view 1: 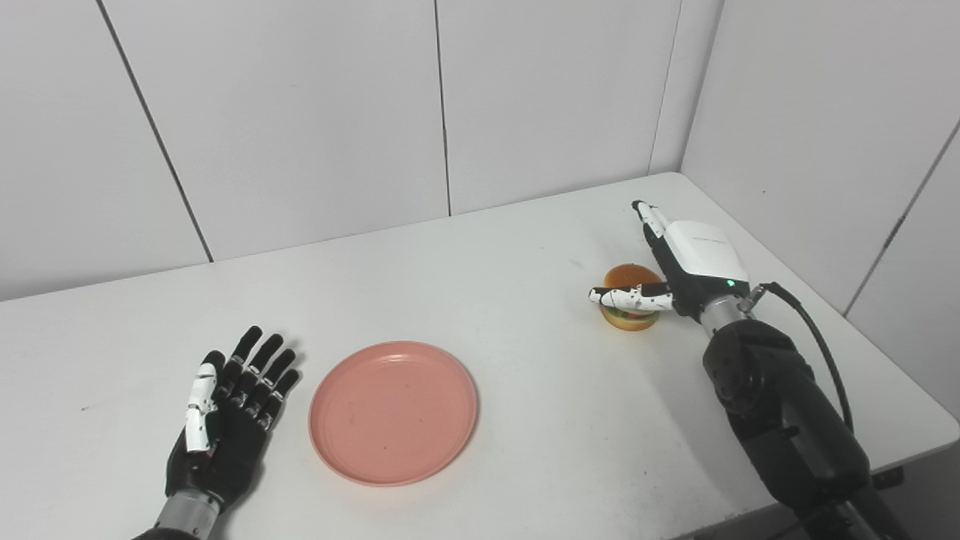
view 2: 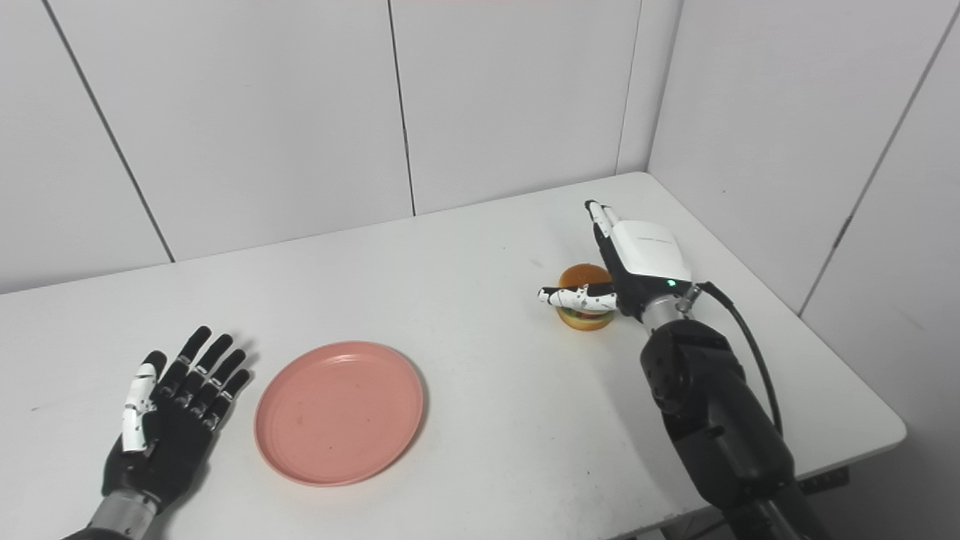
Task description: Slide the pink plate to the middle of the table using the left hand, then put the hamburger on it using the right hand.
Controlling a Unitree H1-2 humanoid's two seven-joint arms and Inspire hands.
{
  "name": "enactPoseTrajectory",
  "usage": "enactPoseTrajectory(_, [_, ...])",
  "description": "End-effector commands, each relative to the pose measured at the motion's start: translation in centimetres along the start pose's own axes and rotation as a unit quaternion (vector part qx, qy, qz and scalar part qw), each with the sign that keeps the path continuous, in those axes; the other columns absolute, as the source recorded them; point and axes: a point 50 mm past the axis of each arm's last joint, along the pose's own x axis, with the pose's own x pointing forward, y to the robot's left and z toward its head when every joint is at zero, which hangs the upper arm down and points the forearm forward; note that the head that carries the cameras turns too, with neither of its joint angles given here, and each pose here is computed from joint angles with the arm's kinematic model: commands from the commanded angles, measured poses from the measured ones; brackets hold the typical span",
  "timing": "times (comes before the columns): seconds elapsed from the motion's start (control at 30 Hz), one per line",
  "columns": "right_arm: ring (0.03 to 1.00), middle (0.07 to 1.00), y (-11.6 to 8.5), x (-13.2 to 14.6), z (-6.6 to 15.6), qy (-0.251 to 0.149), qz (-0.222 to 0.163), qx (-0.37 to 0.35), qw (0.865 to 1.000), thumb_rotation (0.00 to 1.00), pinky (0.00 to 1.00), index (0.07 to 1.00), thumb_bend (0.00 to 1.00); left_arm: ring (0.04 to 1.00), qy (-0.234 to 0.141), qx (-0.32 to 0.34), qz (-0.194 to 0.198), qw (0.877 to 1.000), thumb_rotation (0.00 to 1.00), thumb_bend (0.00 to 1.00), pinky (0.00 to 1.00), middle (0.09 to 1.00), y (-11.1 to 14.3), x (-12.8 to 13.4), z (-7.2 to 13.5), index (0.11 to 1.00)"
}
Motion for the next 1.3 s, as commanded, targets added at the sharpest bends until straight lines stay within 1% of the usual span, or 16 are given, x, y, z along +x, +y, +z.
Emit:
enactPoseTrajectory(0.0, [0.928, 0.967, -2.8, 1.1, 0.3, -0.001, -0.033, -0.012, 0.999, 0.73, 0.86, 0.997, 1.00, 0.933, 0.018, 0.003, 0.015, 1.000, 1.00, 0.34, 0.97, 0.933, 0.7, -0.2, 0.0, 0.939])
enactPoseTrajectory(0.03, [0.928, 0.967, -2.7, 1.2, 0.3, 0.003, -0.030, -0.014, 0.999, 0.73, 0.86, 0.998, 1.00, 0.933, 0.018, 0.004, 0.015, 1.000, 1.00, 0.34, 0.97, 0.933, 0.8, -0.2, 0.0, 0.938])
enactPoseTrajectory(0.07, [0.917, 0.964, -2.6, 1.3, 0.2, 0.006, -0.027, -0.016, 0.999, 0.73, 0.81, 0.997, 1.00, 0.931, 0.018, 0.004, 0.015, 1.000, 1.00, 0.34, 0.97, 0.932, 0.8, -0.3, 0.1, 0.937])
enactPoseTrajectory(0.13, [0.911, 0.960, -2.5, 1.5, 0.2, 0.010, -0.021, -0.019, 1.000, 0.73, 0.80, 0.995, 1.00, 0.931, 0.019, 0.004, 0.017, 1.000, 1.00, 0.34, 0.97, 0.933, 0.8, -0.3, 0.1, 0.936])
enactPoseTrajectory(0.43, [0.913, 0.951, -2.0, 1.9, -0.4, 0.017, -0.007, -0.018, 1.000, 0.72, 0.81, 0.979, 1.00, 0.922, 0.020, 0.007, 0.020, 1.000, 1.00, 0.34, 0.96, 0.921, 0.8, -0.3, 0.3, 0.923])
enactPoseTrajectory(0.6, [0.920, 0.955, -2.1, 2.1, -0.6, 0.028, 0.002, -0.024, 0.999, 0.72, 0.81, 0.982, 1.00, 0.922, 0.021, 0.009, 0.021, 1.000, 1.00, 0.34, 0.95, 0.923, 0.7, -0.3, 0.3, 0.926])
enactPoseTrajectory(0.77, [0.908, 0.942, -2.1, 2.6, -0.8, 0.031, 0.007, -0.028, 0.999, 0.71, 0.82, 0.965, 1.00, 0.920, 0.021, 0.013, 0.019, 1.000, 1.00, 0.34, 0.95, 0.920, 0.7, -0.4, 0.4, 0.927])
enactPoseTrajectory(0.97, [0.894, 0.931, -2.0, 3.2, -0.5, 0.037, 0.031, -0.042, 0.998, 0.72, 0.83, 0.955, 1.00, 0.922, 0.022, 0.013, 0.020, 0.999, 1.00, 0.33, 0.95, 0.920, 0.6, -0.4, 0.4, 0.927])
enactPoseTrajectory(1.03, [0.882, 0.914, -2.0, 3.3, -0.5, 0.039, 0.038, -0.039, 0.998, 0.70, 0.79, 0.933, 1.00, 0.923, 0.022, 0.011, 0.019, 1.000, 1.00, 0.34, 0.95, 0.922, 0.6, -0.4, 0.4, 0.927])
enactPoseTrajectory(1.1, [0.878, 0.909, -2.0, 3.5, -0.5, 0.043, 0.043, -0.038, 0.997, 0.68, 0.78, 0.923, 1.00, 0.923, 0.022, 0.010, 0.019, 1.000, 1.00, 0.34, 0.95, 0.923, 0.5, -0.4, 0.4, 0.927])
enactPoseTrajectory(1.27, [0.817, 0.856, -1.9, 3.8, -0.5, 0.046, 0.057, -0.040, 0.997, 0.65, 0.71, 0.878, 1.00, 0.921, 0.022, 0.016, 0.020, 0.999, 1.00, 0.34, 0.95, 0.920, 0.4, -0.4, 0.4, 0.922])
